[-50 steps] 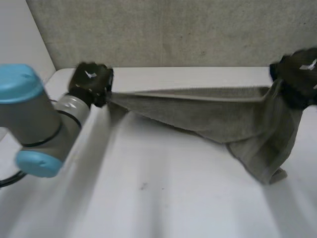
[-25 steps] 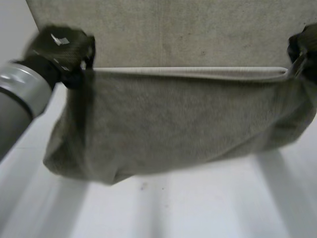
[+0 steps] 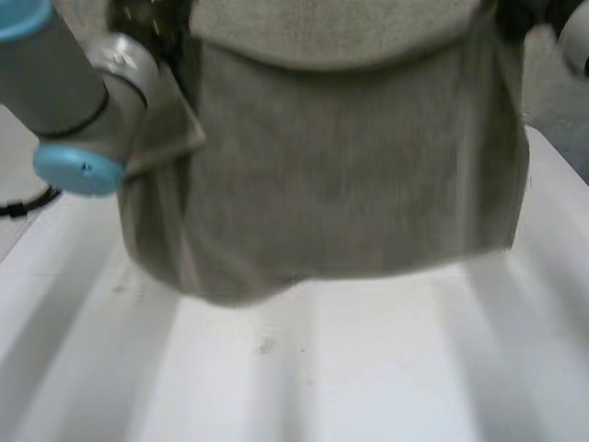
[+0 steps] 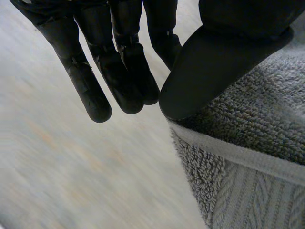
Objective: Fold the towel.
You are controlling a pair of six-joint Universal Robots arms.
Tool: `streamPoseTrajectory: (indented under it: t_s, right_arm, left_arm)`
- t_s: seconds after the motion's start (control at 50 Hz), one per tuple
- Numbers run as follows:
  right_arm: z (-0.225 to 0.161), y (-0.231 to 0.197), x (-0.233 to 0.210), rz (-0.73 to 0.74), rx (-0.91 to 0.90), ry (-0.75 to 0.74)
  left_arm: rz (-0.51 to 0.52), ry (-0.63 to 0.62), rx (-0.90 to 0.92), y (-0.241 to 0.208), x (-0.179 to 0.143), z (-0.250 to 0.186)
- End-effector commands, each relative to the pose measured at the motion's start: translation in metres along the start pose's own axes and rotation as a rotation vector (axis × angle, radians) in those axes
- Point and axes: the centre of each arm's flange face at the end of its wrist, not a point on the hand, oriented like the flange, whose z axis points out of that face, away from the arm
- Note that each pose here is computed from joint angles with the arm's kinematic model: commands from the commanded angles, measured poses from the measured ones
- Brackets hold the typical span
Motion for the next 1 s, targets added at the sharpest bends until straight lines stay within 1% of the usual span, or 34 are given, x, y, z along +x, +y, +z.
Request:
streamPoseTrajectory:
  t_s: [0.02, 0.06, 0.1, 0.12, 0.16, 0.18, 0.2, 0.22, 0.26, 0.28, 0.32, 0.34, 0.38, 0.44, 0.48, 0.5, 0.54, 0.66, 0.7, 0.86, 1.0]
  right_arm:
    - [0.006, -0.055, 0.034, 0.032, 0.292, 0.127]
    - [0.004, -0.053, 0.033, 0.044, 0.275, 0.118]
    - [-0.001, -0.036, 0.024, 0.071, 0.188, 0.079]
    - [-0.001, -0.036, 0.024, 0.072, 0.187, 0.079]
    - [-0.009, -0.011, 0.01, 0.112, 0.06, 0.015]
    - [-0.009, -0.011, 0.01, 0.112, 0.059, 0.014]
    - [-0.014, 0.003, 0.0, 0.119, -0.008, -0.034]
    - [-0.014, 0.003, 0.0, 0.119, -0.009, -0.035]
    - [-0.029, 0.034, -0.025, 0.107, -0.131, -0.156]
    - [-0.029, 0.034, -0.025, 0.107, -0.132, -0.157]
    - [-0.047, 0.068, -0.049, 0.071, -0.247, -0.248]
    - [-0.047, 0.068, -0.049, 0.071, -0.248, -0.248]
    - [-0.068, 0.098, -0.071, 0.036, -0.351, -0.327]
    - [-0.078, 0.112, -0.081, 0.02, -0.396, -0.364]
    - [-0.096, 0.134, -0.098, 0.01, -0.469, -0.426]
    - [-0.096, 0.134, -0.098, 0.01, -0.47, -0.426]
    - [-0.11, 0.151, -0.109, 0.021, -0.534, -0.464]
    - [-0.124, 0.162, -0.116, 0.04, -0.6, -0.477]
    - [-0.128, 0.167, -0.109, 0.036, -0.621, -0.446]
    - [-0.127, 0.166, -0.092, 0.014, -0.59, -0.369]
    - [-0.131, 0.17, -0.092, 0.012, -0.589, -0.357]
  left_arm:
    - [-0.034, -0.154, 0.214, -0.056, -0.043, 0.003]
    - [-0.051, -0.156, 0.2, -0.055, -0.046, -0.001]
    - [-0.08, -0.141, 0.154, -0.048, -0.048, -0.011]
    - [-0.08, -0.141, 0.153, -0.047, -0.048, -0.011]
    - [-0.085, -0.083, 0.017, -0.019, -0.037, -0.029]
    - [-0.085, -0.083, 0.016, -0.019, -0.037, -0.029]
    - [-0.088, -0.047, -0.067, 0.0, -0.029, -0.041]
    - [-0.088, -0.047, -0.068, 0.0, -0.029, -0.041]
    - [-0.087, 0.025, -0.227, 0.034, -0.011, -0.069]
    - [-0.087, 0.026, -0.228, 0.034, -0.011, -0.07]
    - [-0.09, 0.098, -0.364, 0.066, 0.01, -0.101]
    - [-0.09, 0.098, -0.365, 0.066, 0.011, -0.102]
    - [-0.094, 0.155, -0.478, 0.093, 0.028, -0.13]
    - [-0.095, 0.179, -0.522, 0.103, 0.036, -0.141]
    - [-0.097, 0.222, -0.603, 0.127, 0.051, -0.16]
    - [-0.097, 0.222, -0.603, 0.127, 0.051, -0.16]
    - [-0.099, 0.255, -0.665, 0.143, 0.06, -0.174]
    - [-0.1, 0.286, -0.721, 0.152, 0.068, -0.19]
    - [-0.104, 0.305, -0.717, 0.15, 0.073, -0.195]
    - [-0.114, 0.326, -0.671, 0.146, 0.077, -0.193]
    - [-0.115, 0.316, -0.642, 0.151, 0.08, -0.191]
